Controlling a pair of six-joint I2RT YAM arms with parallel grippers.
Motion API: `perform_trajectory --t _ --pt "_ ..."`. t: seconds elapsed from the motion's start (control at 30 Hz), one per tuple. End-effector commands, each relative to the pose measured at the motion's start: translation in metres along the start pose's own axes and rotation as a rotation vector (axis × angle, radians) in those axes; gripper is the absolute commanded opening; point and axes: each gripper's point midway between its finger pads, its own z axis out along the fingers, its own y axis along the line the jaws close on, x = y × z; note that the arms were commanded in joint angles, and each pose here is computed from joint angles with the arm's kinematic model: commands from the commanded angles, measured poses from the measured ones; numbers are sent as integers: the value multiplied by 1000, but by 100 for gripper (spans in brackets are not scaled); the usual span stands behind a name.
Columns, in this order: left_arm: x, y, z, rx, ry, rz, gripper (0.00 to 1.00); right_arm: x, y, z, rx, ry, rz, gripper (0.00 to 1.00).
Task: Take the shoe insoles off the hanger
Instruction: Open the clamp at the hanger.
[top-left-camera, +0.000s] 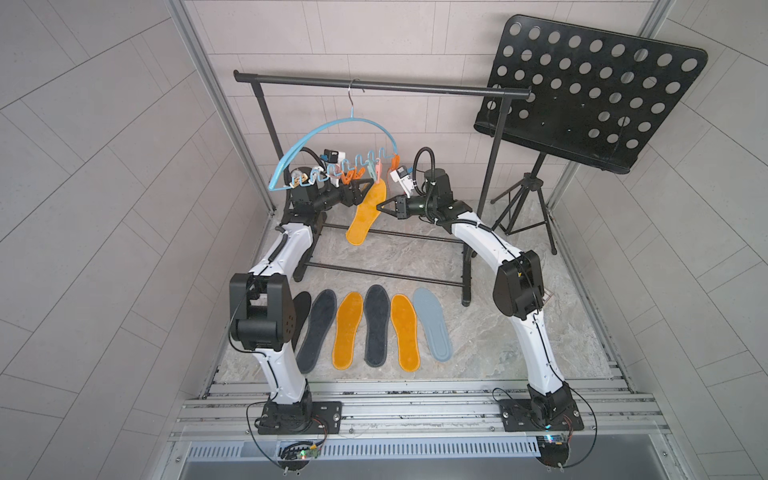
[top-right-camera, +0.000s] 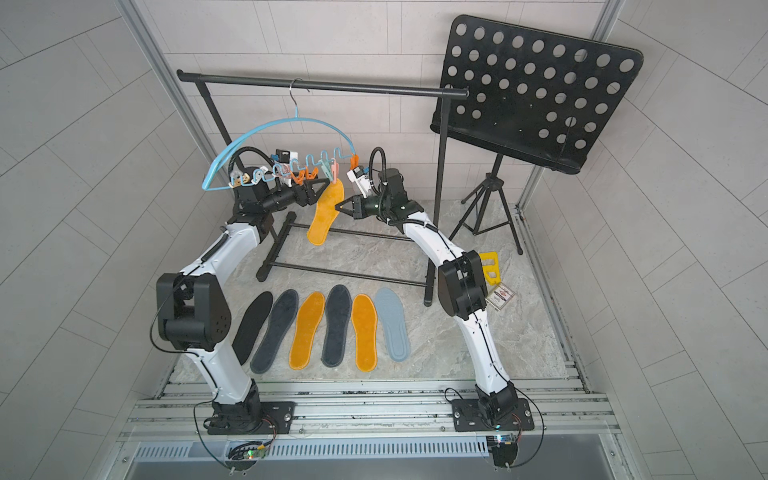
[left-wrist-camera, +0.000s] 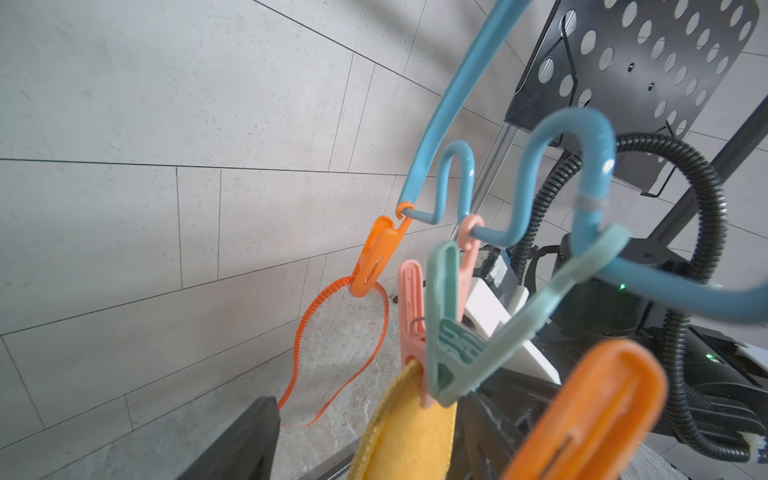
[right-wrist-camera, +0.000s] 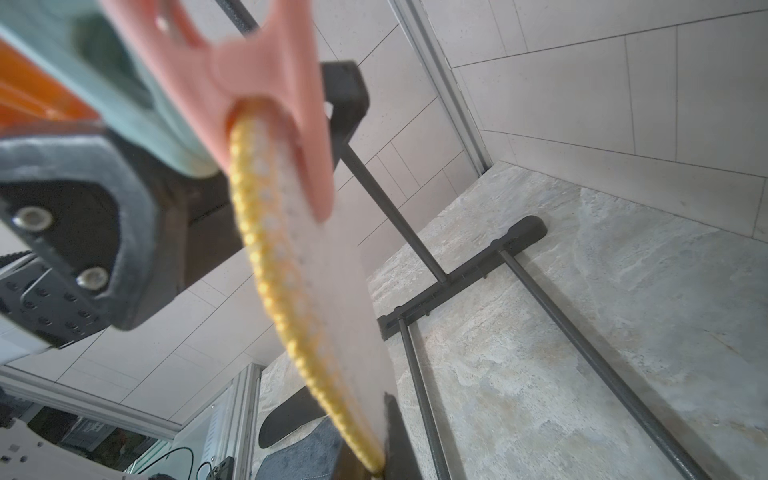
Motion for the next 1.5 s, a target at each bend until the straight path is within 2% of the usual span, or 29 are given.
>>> perform_trajectory --t 0.0,0.2,0.3,0.5,0.7,0.87,1.03,1.17,1.27,1.47 --pt "-28 -20 0 83 -60 82 77 1 21 -8 -63 37 9 0" --pt "-24 -36 5 187 -30 70 76 4 24 -12 -91 53 17 0" --pt "-18 -43 3 198 2 70 75 2 24 -12 -90 49 16 0" --pt "19 -16 -12 35 122 70 70 -4 22 -16 -82 35 9 0" --pt "33 -4 -34 -14 141 49 70 -6 19 -21 -79 33 14 0" --pt "54 8 -54 -102 286 79 70 -7 20 -22 -80 29 12 0" --pt "69 32 -63 -196 334 44 72 -7 22 -22 -92 30 10 0" --pt "56 54 -53 -264 304 -16 72 -5 25 -21 -110 37 8 0" --pt "40 61 -38 -242 261 -71 71 -4 27 -22 -128 44 3 0" --pt "6 41 -18 -134 180 -44 71 3 28 -22 -142 62 6 0"
